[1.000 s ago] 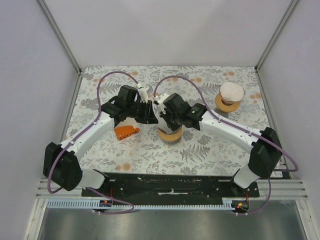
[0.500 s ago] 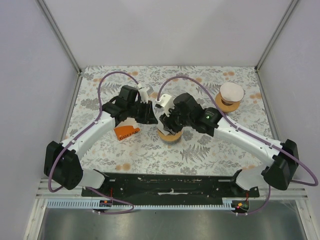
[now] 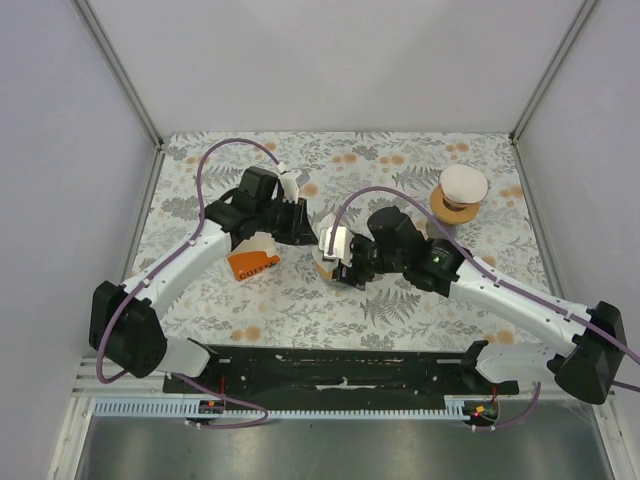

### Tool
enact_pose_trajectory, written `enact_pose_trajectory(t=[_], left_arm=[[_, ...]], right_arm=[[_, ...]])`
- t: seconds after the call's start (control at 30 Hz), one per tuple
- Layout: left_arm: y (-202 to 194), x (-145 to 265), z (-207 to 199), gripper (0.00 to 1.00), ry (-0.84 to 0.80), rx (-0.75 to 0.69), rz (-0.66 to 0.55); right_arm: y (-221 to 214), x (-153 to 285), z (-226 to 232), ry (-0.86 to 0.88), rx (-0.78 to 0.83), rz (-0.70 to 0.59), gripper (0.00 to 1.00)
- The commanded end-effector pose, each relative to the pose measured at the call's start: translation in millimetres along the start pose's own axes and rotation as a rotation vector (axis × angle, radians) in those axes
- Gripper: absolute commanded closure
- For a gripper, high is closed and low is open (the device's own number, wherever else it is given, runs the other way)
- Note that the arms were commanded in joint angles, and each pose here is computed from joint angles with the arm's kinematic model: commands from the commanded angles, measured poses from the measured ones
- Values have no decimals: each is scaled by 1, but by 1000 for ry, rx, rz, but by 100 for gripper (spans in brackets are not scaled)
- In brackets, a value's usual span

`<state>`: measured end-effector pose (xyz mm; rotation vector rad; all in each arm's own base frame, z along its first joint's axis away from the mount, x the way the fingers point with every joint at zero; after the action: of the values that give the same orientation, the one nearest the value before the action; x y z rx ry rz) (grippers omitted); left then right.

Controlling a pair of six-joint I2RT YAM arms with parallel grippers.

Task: Place the coffee filter in the dripper
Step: Place the coffee filter in the coffee dripper.

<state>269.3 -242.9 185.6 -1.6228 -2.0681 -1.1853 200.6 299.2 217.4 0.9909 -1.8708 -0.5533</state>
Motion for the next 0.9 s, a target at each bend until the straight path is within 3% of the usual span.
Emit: enact_pose_trajectory(t=[0.0, 0.27, 0.47, 0.87], left_arm=[[13, 3, -15, 72, -38, -68, -22], [17, 6, -20, 71, -44, -100, -29], [16, 6, -19, 71, -39, -105, -31], [17, 7, -21, 70, -39, -107, -34]], right_arm=[[18, 2, -20, -72, -7, -42, 36], [77, 46, -53, -216, -264, -207, 41], [24, 53, -87, -544, -644, 26, 33], [-2, 3, -87, -520, -793, 158, 42]])
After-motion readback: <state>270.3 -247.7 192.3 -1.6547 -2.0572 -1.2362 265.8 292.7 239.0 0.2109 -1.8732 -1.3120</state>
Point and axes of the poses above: each gripper's point midway between its finger pads, its own x axis back along the fingers, its own z axis along the line the jaws close on, y = z × x, the point moved 1 cm from there along x, back along the fingers, and after that the axes turned 15 degrees about x, right-handed, at the moved point
